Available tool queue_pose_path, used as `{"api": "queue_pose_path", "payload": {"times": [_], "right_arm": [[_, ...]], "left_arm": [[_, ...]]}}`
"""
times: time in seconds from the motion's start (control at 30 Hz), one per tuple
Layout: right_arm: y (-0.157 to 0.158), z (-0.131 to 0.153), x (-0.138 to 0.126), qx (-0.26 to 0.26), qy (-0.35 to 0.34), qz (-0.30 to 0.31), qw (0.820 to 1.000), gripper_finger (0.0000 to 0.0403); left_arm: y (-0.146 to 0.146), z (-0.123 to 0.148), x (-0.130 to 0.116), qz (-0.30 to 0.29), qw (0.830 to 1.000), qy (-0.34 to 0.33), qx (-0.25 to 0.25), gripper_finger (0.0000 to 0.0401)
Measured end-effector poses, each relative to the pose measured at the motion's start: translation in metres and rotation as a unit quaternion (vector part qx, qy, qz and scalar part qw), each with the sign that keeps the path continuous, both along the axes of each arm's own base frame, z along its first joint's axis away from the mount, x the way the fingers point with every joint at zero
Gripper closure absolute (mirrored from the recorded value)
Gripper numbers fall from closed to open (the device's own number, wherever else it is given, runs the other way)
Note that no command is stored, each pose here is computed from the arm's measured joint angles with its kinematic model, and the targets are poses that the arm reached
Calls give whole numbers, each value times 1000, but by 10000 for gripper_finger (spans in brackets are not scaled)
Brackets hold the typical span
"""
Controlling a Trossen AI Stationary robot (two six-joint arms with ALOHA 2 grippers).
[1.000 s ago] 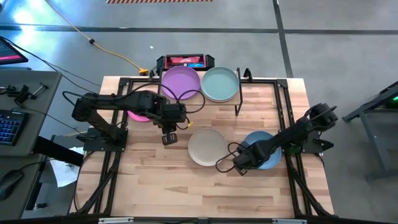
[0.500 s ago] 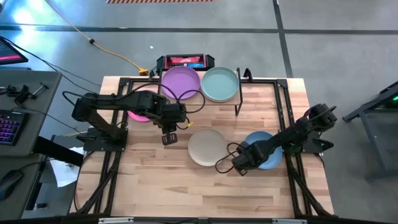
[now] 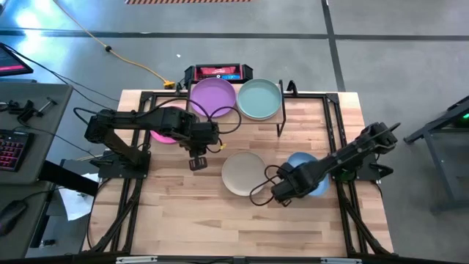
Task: Place and stack plates onto a shelf
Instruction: Stack the blue plate on top of the purple plate on the shelf
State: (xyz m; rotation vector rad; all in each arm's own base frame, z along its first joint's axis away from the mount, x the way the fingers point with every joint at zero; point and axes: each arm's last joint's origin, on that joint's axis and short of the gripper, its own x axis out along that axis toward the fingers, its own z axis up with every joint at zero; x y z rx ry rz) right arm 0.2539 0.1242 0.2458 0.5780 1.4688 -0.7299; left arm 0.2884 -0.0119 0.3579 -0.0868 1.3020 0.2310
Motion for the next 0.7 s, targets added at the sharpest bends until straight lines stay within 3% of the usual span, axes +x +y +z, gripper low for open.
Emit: {"api": "queue_pose_path", "payload": {"times": [0.17,0.47,0.7], "right_arm": [[0,31,2,-11,-11,1,1000,402],[-5,96,4,-57,-90,5,994,403],[-32,135,12,-101,-167,41,980,403]], "left_arm": [[5,0,-2,2,1000,11,8,334],[19,-1,-5,4,999,32,13,334],[32,5,-15,26,999,33,29,334]]}}
